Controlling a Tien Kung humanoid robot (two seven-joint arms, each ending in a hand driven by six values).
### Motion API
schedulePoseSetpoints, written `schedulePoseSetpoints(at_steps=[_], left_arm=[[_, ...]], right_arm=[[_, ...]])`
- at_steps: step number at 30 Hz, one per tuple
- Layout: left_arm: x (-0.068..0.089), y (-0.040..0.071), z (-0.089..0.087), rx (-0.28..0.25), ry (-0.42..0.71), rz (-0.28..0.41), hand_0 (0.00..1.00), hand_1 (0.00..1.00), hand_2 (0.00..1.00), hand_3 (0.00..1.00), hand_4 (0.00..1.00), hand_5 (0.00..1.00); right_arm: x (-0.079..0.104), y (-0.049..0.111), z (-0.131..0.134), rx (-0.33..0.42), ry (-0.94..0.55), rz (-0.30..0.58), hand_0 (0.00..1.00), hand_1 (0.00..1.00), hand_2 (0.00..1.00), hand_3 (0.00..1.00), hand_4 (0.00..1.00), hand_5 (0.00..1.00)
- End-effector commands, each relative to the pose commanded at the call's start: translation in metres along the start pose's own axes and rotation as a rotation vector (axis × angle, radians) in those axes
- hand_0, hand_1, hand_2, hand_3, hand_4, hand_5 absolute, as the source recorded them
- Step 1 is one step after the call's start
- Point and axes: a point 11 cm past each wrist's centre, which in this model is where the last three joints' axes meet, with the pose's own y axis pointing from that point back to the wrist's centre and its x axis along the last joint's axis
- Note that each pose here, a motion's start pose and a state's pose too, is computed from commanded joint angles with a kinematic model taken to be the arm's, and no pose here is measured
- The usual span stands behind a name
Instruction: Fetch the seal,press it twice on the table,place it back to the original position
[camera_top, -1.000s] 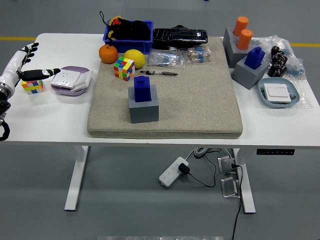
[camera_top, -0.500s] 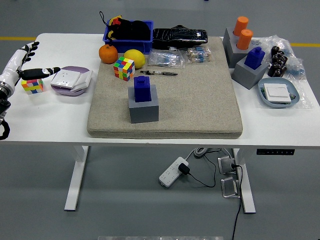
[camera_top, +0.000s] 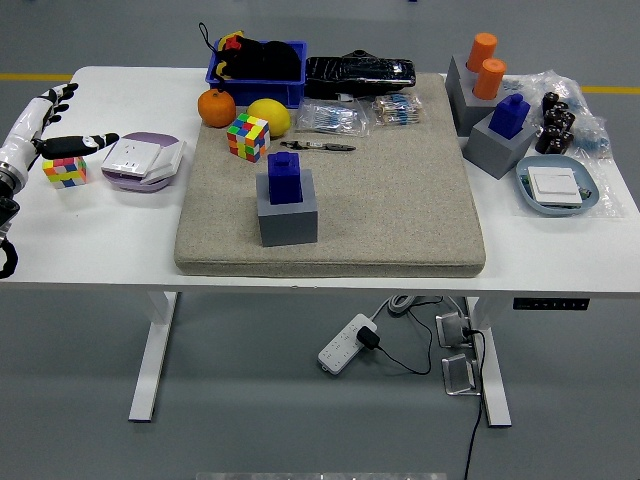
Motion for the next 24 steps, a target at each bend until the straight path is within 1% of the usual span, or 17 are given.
schedulePoseSetpoints(at_steps=[10, 24], left_arm=[[-0.0031, 0.0001, 0.0004, -0.002, -0.002, -0.007, 0.912, 0.95, 0.97, 0.96, 0.931, 0.284], [-0.0014, 0.0005, -0.0015, 0.005, 0.0, -0.003, 0.912, 0.947, 0.969, 0.959, 0.924, 0.28]], right_arm=[[0.0, 0.0, 0.003, -0.006, 0.001, 0.0, 0.818, 0.719, 0.688, 0.698, 0.736, 0.512], [-0.0022, -0.0003, 0.0045, -0.006, -0.004, -0.004, 0.818, 0.719, 0.688, 0.698, 0.736, 0.512]])
